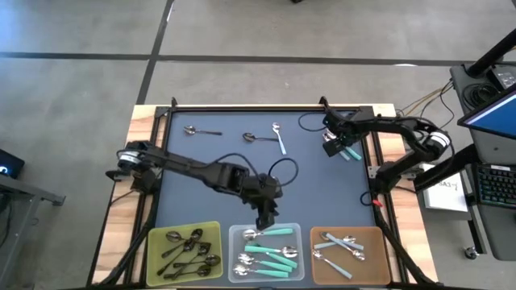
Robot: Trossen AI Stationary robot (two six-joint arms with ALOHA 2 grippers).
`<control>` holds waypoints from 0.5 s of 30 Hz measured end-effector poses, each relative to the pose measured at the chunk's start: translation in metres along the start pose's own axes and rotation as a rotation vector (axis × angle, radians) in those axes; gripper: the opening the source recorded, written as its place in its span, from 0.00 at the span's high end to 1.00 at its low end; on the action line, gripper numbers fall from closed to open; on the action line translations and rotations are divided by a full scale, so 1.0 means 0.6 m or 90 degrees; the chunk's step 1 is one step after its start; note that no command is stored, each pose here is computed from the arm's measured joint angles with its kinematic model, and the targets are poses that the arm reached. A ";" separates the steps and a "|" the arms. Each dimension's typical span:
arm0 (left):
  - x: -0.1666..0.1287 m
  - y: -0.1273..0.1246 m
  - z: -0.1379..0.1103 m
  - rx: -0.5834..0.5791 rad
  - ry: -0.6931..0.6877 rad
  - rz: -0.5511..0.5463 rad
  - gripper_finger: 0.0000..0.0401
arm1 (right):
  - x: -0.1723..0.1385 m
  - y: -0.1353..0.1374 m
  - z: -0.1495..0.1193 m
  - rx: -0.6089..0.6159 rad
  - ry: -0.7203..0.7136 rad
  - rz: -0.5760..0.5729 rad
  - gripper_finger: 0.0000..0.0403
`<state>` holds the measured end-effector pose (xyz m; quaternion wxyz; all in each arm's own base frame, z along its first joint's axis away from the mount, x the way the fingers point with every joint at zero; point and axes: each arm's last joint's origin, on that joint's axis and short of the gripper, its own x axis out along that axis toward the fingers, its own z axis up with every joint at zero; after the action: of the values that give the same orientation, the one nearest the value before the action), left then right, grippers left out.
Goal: Sort silverware by color (type)
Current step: Put the green spoon into the transparent bin
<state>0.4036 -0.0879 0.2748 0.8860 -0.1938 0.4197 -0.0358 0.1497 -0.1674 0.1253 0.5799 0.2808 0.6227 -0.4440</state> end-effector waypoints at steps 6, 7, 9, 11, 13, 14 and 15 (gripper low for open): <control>-0.003 0.015 0.006 -0.002 0.001 0.010 0.70 | 0.019 0.011 0.003 -0.025 0.028 -0.030 0.67; -0.003 0.017 0.007 0.000 0.000 0.011 0.70 | 0.019 0.012 0.003 -0.025 0.027 -0.030 0.70; -0.004 0.022 0.010 0.002 -0.001 0.013 0.70 | 0.018 0.012 0.003 -0.023 0.024 -0.023 0.77; -0.005 0.027 0.012 -0.002 -0.003 0.015 0.70 | 0.017 0.012 0.004 -0.021 0.018 -0.020 0.85; -0.005 0.030 0.014 -0.004 -0.003 0.017 0.70 | 0.014 0.011 0.006 -0.018 0.006 -0.022 0.92; -0.005 0.031 0.014 -0.004 -0.004 0.017 0.70 | 0.011 0.011 0.006 -0.016 -0.001 -0.021 0.93; -0.005 0.031 0.014 -0.004 -0.004 0.017 0.70 | 0.007 0.009 0.007 -0.013 -0.009 -0.018 0.93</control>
<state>0.4062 -0.0677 0.2749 0.8870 -0.1913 0.4198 -0.0220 0.1558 -0.1691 0.1203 0.5809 0.2624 0.6270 -0.4478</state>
